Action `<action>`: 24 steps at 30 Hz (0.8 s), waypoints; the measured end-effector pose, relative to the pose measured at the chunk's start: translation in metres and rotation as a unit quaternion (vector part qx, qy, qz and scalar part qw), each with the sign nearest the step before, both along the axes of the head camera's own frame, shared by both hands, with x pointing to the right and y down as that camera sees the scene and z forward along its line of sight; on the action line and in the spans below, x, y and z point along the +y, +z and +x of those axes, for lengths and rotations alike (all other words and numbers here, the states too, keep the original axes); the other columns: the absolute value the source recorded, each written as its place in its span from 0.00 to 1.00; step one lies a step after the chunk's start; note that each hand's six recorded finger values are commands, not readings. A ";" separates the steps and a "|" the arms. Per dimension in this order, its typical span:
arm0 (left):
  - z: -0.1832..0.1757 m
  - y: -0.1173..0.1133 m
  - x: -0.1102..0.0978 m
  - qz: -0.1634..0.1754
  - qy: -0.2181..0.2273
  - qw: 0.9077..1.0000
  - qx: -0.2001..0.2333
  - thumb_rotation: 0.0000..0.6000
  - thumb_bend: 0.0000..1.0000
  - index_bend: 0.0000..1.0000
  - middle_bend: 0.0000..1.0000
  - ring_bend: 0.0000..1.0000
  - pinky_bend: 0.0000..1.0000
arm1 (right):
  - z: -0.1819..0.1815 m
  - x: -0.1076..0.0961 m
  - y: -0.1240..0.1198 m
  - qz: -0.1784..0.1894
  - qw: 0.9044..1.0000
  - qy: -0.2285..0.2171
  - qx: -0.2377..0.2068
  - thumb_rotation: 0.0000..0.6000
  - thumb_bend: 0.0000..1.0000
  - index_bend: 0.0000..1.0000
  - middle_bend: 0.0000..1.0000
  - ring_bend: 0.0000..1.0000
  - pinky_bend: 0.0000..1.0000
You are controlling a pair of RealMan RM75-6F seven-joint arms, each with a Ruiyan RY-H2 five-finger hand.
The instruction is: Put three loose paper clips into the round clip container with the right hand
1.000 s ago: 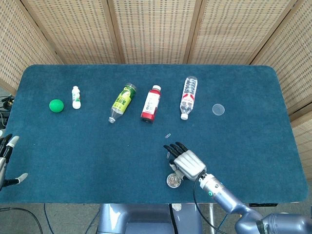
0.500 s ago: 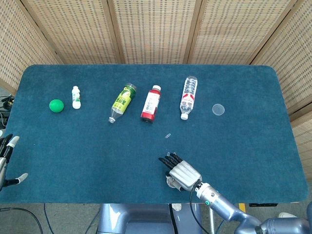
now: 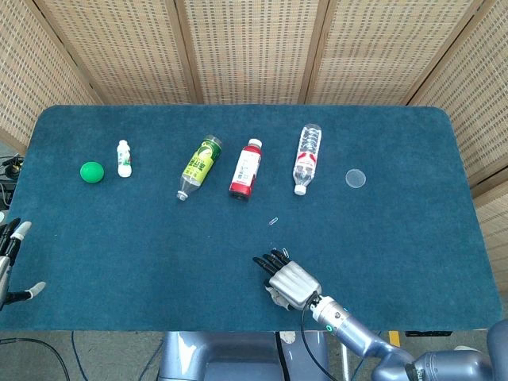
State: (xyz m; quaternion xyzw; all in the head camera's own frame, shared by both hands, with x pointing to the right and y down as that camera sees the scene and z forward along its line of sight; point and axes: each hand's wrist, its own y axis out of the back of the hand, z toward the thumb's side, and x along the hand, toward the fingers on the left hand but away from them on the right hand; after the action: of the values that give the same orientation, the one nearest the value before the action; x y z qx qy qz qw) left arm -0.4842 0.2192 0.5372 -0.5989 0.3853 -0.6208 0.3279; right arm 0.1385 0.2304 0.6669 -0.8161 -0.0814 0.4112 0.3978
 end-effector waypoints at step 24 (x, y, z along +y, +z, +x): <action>0.004 -0.005 0.002 0.008 0.010 1.000 0.006 1.00 0.00 0.00 0.00 0.00 0.00 | 0.099 -0.066 -0.053 0.129 0.982 0.131 0.030 1.00 0.00 0.00 0.00 0.00 0.00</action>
State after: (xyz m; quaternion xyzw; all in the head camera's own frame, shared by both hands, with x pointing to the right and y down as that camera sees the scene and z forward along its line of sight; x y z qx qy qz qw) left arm -0.4801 0.2211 0.5319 -0.6034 0.3863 -0.6111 0.3365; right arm 0.2378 0.1640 0.6138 -0.7276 -0.2284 0.4700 0.4445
